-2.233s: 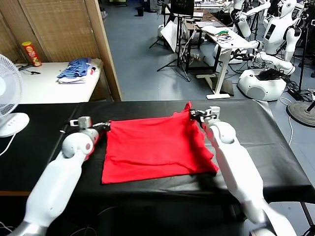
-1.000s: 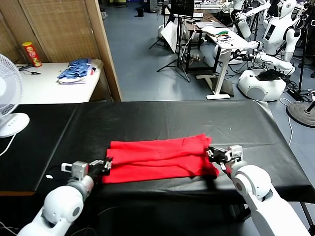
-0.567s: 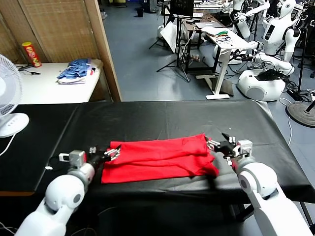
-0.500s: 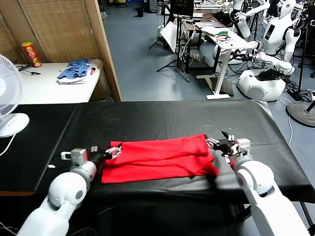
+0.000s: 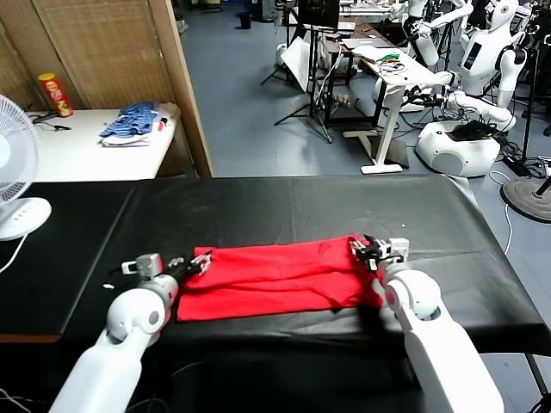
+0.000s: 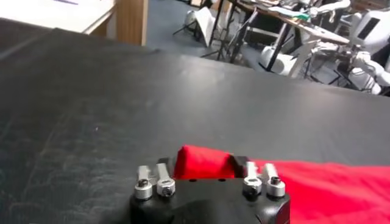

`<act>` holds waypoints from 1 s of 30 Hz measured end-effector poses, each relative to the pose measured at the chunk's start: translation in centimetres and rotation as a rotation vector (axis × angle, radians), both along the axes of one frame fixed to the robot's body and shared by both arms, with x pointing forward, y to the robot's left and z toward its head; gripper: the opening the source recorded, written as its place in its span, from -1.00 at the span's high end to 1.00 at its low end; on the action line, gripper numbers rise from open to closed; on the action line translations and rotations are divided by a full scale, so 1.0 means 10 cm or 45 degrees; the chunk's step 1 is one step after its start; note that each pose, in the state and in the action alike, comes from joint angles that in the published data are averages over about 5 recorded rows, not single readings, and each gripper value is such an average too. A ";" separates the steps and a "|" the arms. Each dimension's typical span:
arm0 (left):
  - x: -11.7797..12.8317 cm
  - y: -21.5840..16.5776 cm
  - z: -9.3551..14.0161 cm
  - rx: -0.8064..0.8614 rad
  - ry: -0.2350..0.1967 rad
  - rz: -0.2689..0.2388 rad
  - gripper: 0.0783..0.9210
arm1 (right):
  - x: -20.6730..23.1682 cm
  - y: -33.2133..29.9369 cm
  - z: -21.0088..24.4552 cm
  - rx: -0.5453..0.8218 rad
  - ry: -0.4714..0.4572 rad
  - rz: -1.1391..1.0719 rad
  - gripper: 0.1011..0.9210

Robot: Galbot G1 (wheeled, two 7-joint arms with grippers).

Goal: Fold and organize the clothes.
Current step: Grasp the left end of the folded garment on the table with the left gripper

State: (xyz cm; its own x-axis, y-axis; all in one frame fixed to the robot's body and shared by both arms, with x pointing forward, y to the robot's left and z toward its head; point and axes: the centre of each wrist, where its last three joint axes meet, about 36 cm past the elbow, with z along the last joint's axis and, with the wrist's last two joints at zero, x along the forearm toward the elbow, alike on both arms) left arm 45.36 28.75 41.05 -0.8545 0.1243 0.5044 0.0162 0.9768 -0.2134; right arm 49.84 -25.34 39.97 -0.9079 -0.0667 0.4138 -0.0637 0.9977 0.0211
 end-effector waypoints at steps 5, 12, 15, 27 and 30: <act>0.01 -0.02 -0.15 0.116 -0.101 -0.017 0.86 | 0.01 0.10 -0.10 -0.007 -0.054 -0.016 0.94; 0.04 -0.07 -0.21 0.278 -0.174 -0.010 0.88 | -0.03 0.06 -0.13 0.018 -0.073 0.031 0.87; 0.03 -0.06 -0.20 0.300 -0.186 -0.008 0.69 | -0.09 0.00 -0.10 0.020 -0.078 0.062 0.57; -0.08 0.09 -0.03 0.263 -0.187 0.008 -0.67 | -0.58 -0.22 0.16 0.009 -0.106 0.094 -0.68; -0.17 0.12 0.02 0.186 -0.158 0.021 -0.70 | -0.71 -0.22 0.22 0.012 -0.118 0.104 -0.70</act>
